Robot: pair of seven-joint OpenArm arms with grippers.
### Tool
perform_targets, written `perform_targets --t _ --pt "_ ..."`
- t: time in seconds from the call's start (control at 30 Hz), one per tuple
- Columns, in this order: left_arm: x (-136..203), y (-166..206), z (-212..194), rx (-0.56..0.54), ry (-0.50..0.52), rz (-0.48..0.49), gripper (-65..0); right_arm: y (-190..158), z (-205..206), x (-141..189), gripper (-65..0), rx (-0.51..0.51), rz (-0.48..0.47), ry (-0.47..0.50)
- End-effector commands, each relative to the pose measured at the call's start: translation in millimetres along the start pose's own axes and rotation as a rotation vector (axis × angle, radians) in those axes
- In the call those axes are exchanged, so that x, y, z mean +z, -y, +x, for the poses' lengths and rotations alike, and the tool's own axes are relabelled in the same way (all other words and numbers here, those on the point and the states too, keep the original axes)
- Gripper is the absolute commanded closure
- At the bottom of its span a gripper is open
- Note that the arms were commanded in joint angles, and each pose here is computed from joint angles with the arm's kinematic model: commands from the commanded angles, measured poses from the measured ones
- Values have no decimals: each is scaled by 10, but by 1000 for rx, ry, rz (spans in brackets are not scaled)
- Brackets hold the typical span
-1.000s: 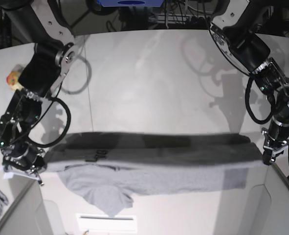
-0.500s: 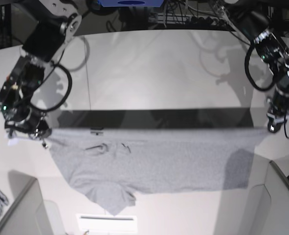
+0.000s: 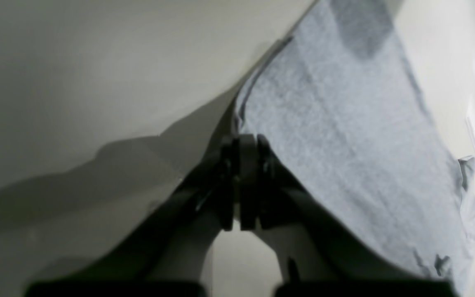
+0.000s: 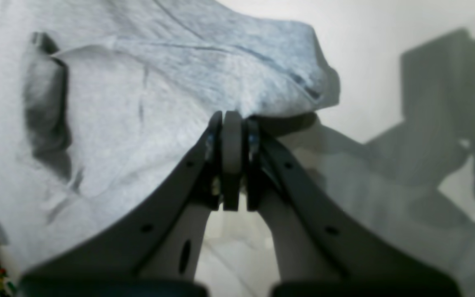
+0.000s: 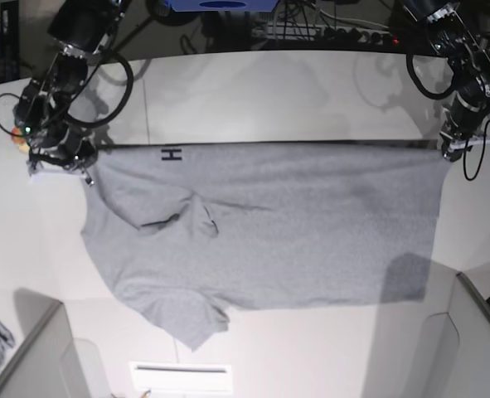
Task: Fold the T-shirt properly
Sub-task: 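Lift the shirt and pull it back toward the arms' base, then lower the shirt flat and open both grippers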
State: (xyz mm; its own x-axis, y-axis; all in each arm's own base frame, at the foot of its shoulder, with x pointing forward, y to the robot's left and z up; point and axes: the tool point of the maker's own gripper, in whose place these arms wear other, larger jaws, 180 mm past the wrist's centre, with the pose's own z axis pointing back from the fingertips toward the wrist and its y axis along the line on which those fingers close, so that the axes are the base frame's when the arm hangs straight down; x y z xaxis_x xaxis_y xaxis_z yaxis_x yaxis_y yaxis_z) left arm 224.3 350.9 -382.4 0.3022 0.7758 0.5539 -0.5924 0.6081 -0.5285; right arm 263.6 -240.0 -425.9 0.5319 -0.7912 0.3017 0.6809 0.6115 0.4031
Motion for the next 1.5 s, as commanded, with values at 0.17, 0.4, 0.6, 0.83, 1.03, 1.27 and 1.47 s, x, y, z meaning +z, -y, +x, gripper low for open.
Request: perform_targets --t 0.17,0.4,0.6,0.83,1.03,1.27,1.47 --pt "142 -172 -16 -32 -1 33 0 10 127 275 0 52 14 93" --pt "291 -433 -187 -56 -48 86 0 241 -53 299 0 58 -33 60" --pt "373 -513 -282 -100 -78 82 0 403 -171 401 0 77 -64 53" --pt "413 -575 -324 -107 -91 96 0 474 -226 500 0 94 -77 58" --pt "512 -572 -308 -143 -89 101 0 570 -301 539 0 101 -97 45" --pt "538 -525 -277 -159 -80 94 0 601 -324 550 0 102 -104 40" --pt "552 -564 -314 -155 -90 103 0 604 -327 547 0 102 -104 39"
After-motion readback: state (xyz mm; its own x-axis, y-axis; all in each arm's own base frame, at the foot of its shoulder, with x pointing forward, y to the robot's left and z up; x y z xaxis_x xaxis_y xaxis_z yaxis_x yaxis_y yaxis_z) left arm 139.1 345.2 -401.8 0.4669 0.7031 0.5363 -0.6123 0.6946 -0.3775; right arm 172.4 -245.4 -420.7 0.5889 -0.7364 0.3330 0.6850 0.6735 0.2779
